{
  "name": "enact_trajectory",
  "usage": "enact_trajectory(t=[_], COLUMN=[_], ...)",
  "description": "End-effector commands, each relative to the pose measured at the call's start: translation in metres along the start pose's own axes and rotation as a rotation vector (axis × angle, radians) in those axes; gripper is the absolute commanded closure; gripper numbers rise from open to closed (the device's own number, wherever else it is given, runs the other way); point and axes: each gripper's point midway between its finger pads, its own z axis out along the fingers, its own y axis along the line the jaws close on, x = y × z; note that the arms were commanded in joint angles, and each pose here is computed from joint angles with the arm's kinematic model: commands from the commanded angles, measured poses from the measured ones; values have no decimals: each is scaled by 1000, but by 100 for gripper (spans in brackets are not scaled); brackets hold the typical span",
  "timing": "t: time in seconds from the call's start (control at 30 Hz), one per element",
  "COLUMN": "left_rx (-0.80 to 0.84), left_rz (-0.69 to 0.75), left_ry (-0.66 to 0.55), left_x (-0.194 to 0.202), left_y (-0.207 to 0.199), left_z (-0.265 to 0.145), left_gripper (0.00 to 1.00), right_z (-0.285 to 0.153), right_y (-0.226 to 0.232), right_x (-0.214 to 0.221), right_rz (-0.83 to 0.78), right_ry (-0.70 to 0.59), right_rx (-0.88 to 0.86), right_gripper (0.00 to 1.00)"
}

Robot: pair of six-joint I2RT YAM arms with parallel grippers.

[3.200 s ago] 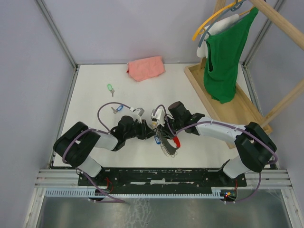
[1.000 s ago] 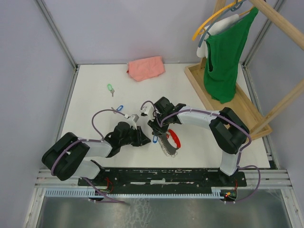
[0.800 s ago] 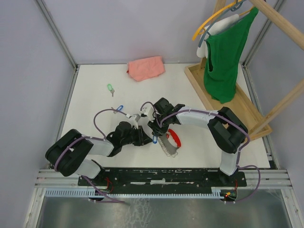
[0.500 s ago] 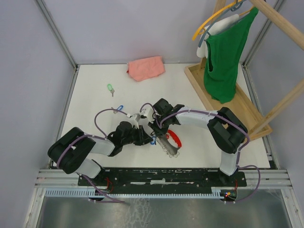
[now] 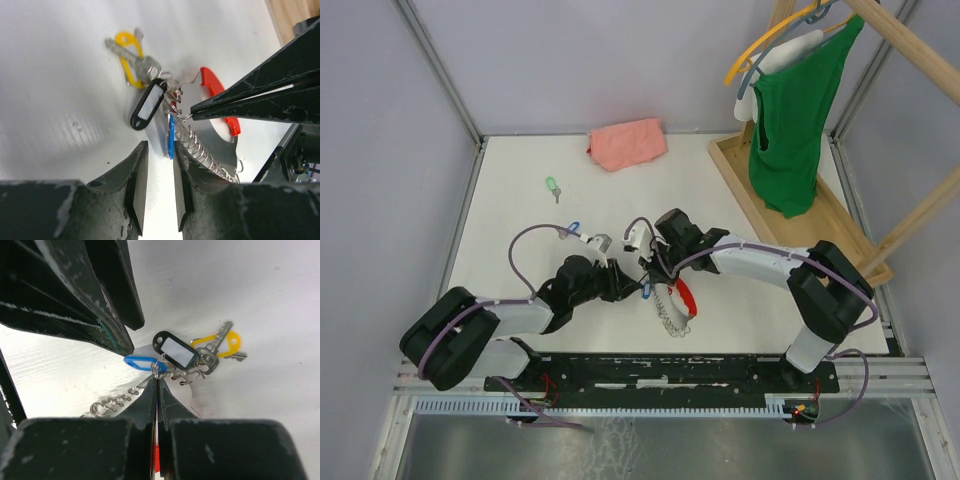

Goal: Put the keys on the keyring

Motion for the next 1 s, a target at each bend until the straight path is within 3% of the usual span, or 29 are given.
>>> enact_trajectory(t=[0.0, 0.47, 0.8, 0.97], left_rx=[57, 393, 459, 456], left_rz=[168, 713, 1164, 1282], left_ry=[-132, -356, -386, -366], left_x=[-31, -52, -49, -53], left_y=[-15, -72, -78, -80], left_z=[-9, -23, -23, -20], left_gripper=[64, 56, 52, 51], right_z=[-20, -64, -87, -92], right_y=[-9, -8, 3, 9], right_x=[-36, -54, -61, -61], right_rz=[-139, -423, -548, -567], right_ry=[-174, -417, -520, -540], right_rx=[88, 239, 274, 266], right_gripper=[99, 100, 99, 99])
